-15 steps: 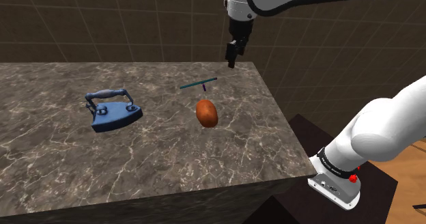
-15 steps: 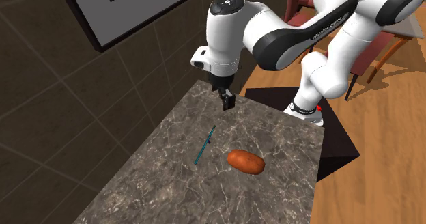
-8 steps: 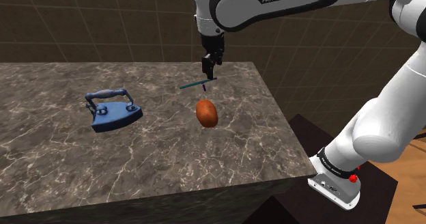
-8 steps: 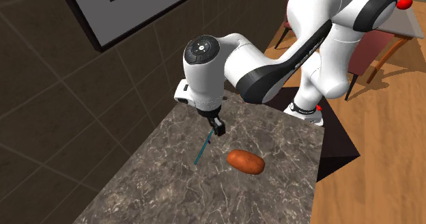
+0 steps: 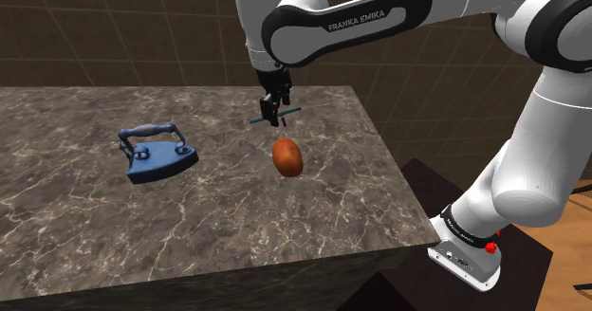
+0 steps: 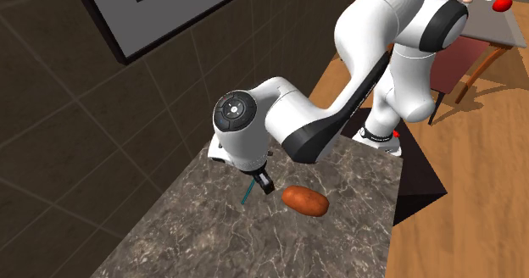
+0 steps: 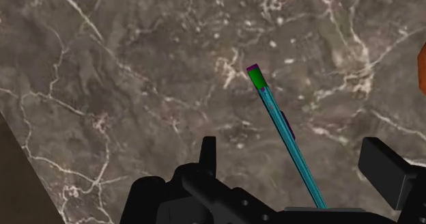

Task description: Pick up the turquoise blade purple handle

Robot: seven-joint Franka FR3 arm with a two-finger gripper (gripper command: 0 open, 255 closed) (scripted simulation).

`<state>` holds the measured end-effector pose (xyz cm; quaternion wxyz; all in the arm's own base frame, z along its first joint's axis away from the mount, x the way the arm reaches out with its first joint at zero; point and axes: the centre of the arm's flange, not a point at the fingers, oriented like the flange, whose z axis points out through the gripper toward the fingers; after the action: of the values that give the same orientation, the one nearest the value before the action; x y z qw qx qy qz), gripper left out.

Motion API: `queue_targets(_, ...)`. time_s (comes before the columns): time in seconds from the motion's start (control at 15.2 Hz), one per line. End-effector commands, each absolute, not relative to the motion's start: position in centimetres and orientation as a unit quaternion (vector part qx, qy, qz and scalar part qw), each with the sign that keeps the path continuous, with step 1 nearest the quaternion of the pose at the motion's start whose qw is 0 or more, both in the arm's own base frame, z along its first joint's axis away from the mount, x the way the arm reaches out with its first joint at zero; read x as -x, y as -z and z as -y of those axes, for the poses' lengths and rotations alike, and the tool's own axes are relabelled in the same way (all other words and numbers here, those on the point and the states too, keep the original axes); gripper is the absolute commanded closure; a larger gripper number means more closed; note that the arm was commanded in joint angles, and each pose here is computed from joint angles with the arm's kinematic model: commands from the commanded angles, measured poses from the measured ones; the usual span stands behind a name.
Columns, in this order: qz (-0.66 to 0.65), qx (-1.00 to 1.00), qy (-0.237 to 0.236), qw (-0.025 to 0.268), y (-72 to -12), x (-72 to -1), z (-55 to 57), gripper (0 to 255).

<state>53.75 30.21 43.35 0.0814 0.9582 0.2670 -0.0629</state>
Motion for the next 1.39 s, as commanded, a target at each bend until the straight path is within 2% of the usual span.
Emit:
queue_targets(0.0,-0.267,-0.958,0.063,0.082,-42.3,-53.7,-30.2,0)
queue_targets(0.26,-0.267,-0.958,0.063,0.082,-40.9,-53.7,-30.2,0)
queue_targets(0.33,-0.267,-0.958,0.063,0.082,-40.8,-53.8,-30.2,255)
queue_targets(0.92,-0.267,-0.958,0.063,0.082,-40.9,-53.7,-30.2,255)
queue_targets(1.32,-0.267,-0.958,0.063,0.082,-44.1,-53.7,-30.2,255)
